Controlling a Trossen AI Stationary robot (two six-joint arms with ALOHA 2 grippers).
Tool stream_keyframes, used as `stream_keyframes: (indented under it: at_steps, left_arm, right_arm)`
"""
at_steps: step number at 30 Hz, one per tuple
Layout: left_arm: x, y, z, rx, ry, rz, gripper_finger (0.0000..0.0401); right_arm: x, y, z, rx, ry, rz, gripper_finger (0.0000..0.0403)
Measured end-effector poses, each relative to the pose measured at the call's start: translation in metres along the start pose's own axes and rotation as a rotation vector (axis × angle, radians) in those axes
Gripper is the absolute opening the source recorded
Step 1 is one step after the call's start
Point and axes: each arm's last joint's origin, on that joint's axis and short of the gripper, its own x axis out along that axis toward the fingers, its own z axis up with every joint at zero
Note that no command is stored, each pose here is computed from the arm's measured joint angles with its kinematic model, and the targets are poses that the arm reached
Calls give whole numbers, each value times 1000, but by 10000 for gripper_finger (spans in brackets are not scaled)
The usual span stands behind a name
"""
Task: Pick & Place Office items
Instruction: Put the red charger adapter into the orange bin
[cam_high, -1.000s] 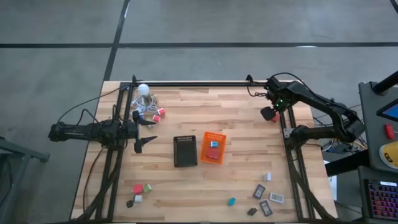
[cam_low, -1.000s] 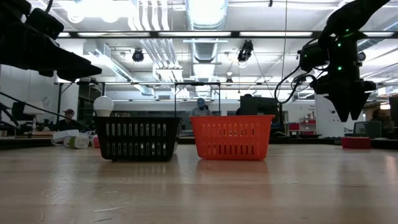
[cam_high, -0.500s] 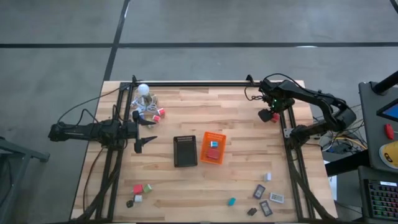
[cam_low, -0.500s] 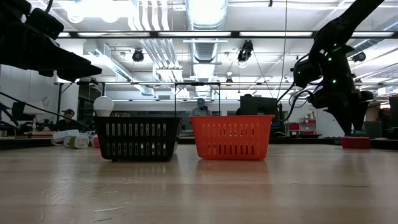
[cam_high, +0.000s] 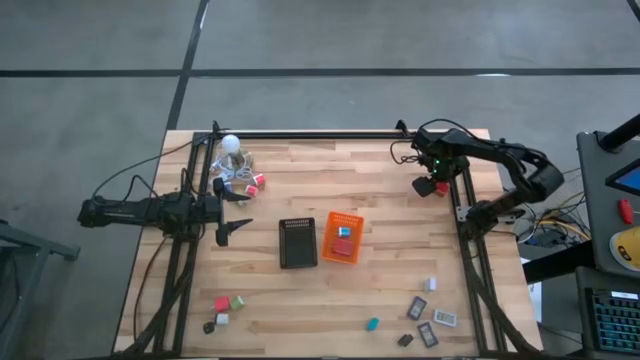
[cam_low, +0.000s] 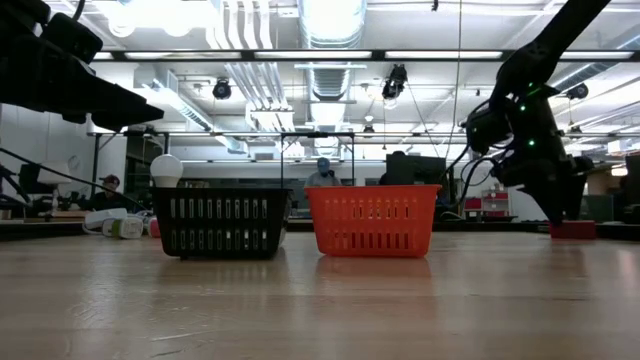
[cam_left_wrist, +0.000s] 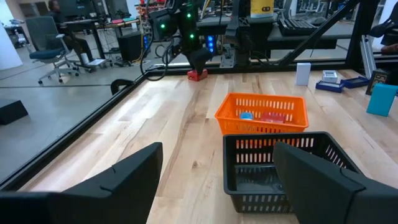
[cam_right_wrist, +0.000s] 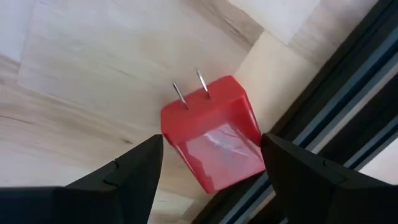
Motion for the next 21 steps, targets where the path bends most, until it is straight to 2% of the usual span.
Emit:
stream_keyframes:
  at_steps: [21]
  left_arm:
    - [0, 0, 0, 0, 0, 0, 310]
  right_arm:
    - [25, 5, 11, -3, 135, -19, 265]
